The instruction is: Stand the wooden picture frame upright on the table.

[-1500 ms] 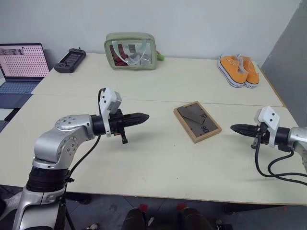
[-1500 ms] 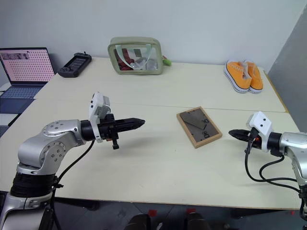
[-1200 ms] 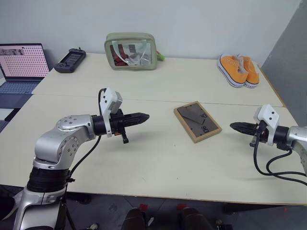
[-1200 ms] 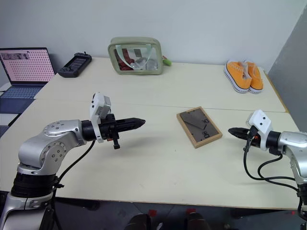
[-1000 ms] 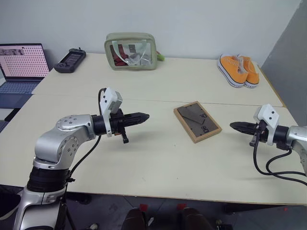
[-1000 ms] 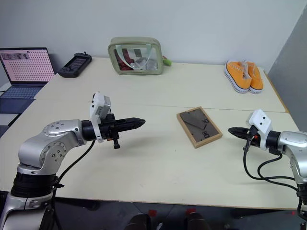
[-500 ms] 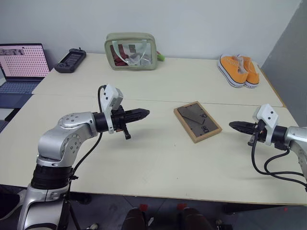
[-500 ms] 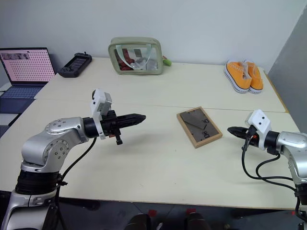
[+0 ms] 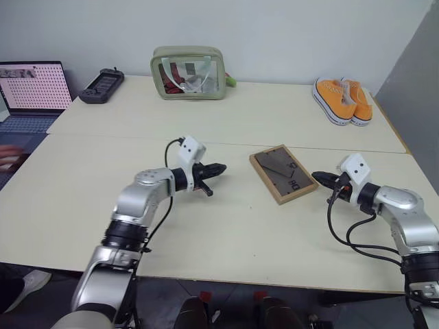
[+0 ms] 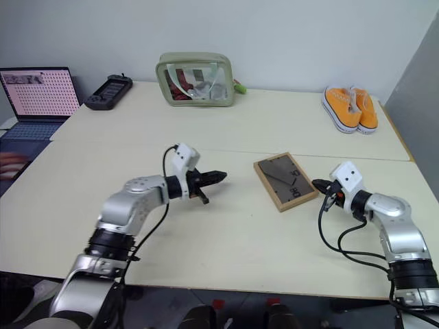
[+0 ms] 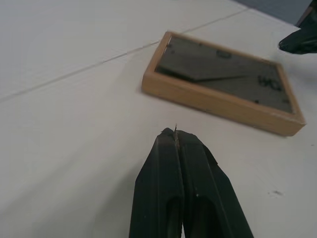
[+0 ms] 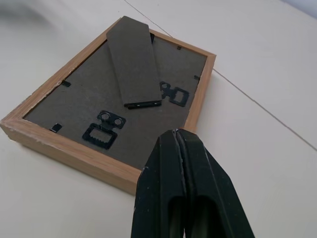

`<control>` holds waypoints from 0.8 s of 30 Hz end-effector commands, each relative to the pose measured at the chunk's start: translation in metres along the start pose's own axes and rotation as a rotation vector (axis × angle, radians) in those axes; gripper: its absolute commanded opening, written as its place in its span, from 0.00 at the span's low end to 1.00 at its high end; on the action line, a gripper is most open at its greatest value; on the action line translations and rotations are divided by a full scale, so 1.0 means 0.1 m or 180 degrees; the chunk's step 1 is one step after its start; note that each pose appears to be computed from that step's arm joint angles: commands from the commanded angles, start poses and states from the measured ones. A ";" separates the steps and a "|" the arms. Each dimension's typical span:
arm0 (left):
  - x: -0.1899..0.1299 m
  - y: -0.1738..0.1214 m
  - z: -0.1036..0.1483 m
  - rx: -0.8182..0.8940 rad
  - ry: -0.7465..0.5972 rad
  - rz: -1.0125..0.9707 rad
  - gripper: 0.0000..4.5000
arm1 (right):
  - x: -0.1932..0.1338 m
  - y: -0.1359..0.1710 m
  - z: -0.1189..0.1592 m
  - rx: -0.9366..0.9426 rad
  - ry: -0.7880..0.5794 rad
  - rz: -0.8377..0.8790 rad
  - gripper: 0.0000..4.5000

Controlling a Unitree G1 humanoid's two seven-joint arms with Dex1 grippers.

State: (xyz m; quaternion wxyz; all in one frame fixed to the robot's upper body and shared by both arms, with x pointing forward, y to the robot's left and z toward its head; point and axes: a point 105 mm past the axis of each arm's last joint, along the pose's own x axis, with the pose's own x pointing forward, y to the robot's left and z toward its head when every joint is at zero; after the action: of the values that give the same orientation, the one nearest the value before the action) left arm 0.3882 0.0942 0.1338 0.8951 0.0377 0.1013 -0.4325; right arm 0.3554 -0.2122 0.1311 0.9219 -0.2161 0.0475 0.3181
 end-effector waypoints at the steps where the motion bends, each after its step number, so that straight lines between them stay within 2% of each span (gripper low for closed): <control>1: 0.31 -0.11 0.12 0.0142 -0.0148 -0.0060 0.00 | 0.06 -0.03 0.07 -0.0059 -0.0132 -0.0148 0.01; 5: 0.45 -0.17 0.14 0.0149 -0.0198 -0.0131 0.00 | 0.04 -0.12 0.00 -0.0027 -0.0098 -0.0336 0.01; 13: 0.51 -0.19 0.17 0.0170 -0.0231 -0.0180 0.00 | -0.10 -0.50 -0.25 -0.0041 0.0130 -0.0884 0.01; 17: 0.51 -0.19 0.16 0.0178 -0.0230 -0.0186 0.00 | -0.03 -0.35 -0.36 -0.0018 0.0175 -0.0715 0.01; 24: 0.53 -0.18 0.18 0.0172 -0.0225 -0.0178 0.00 | 0.25 0.23 -0.34 0.0151 -0.0017 -0.0343 0.01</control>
State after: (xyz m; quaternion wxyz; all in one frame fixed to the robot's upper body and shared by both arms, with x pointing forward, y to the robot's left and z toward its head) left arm 0.4051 0.0429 0.1223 0.8838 0.0371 0.0887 -0.4579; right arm 0.3668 -0.2178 0.0851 0.9483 -0.1969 0.0552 0.2427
